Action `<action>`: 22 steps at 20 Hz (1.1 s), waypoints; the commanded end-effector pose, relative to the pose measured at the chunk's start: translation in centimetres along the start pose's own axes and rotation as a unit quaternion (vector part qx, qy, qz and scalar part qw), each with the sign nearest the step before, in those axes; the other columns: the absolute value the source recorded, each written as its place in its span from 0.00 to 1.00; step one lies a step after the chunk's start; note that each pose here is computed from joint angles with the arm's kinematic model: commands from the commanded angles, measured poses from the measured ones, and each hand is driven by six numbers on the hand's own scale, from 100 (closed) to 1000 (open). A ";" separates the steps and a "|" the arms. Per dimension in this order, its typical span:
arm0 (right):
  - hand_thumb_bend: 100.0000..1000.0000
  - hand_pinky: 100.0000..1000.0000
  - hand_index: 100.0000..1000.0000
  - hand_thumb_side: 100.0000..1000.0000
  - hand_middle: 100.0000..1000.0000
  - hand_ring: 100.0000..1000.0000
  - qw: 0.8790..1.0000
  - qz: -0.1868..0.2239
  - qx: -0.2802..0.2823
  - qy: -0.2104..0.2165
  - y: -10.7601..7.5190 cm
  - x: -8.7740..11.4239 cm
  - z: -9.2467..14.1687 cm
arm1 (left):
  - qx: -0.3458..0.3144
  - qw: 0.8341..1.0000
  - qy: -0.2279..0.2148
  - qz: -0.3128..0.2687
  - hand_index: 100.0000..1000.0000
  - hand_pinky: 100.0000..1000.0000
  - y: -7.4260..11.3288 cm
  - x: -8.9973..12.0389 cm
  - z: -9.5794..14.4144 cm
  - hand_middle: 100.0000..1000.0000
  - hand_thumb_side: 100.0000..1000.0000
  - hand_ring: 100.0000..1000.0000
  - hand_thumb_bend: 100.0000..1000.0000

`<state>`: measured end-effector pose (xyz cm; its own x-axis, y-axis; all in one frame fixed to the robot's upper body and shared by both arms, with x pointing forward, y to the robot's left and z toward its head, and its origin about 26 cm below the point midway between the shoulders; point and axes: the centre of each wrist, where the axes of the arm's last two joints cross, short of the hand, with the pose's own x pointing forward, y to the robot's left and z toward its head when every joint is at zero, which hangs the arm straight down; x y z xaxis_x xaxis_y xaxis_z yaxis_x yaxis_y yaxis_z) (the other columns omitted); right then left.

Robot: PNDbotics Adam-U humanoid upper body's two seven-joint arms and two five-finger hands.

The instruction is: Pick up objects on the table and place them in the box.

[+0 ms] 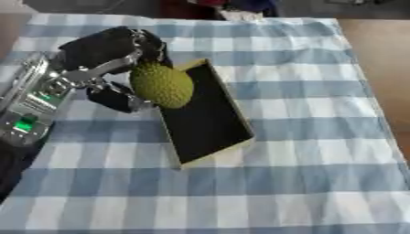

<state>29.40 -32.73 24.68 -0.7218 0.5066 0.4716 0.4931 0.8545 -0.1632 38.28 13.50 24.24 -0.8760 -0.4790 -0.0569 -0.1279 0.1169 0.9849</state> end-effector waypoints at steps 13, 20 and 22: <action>0.00 0.77 0.64 0.55 0.58 0.60 1.000 -0.006 0.001 -0.013 -0.1 0.6 -0.6 | -0.052 0.998 0.014 -0.011 0.76 0.58 -3.8 -0.5 -2.9 0.62 0.00 0.60 0.27; 0.00 0.77 0.64 0.55 0.58 0.61 1.000 -0.005 -0.001 -0.012 -0.2 0.6 -0.5 | -0.053 0.998 0.021 -0.010 0.92 0.77 -4.0 -1.0 -2.4 0.82 0.29 0.80 0.41; 0.00 0.77 0.64 0.55 0.58 0.60 1.000 -0.004 -0.001 -0.012 -0.2 0.6 -0.5 | -0.034 0.999 0.023 -0.008 0.91 0.75 -3.5 -1.0 -2.1 0.81 0.31 0.79 0.39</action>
<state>29.46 -32.58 24.61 -0.7240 0.4962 0.4792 0.4850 0.8602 -0.1579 40.72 11.54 19.88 -0.8512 -0.5227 -0.0467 -0.0693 0.0237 0.9973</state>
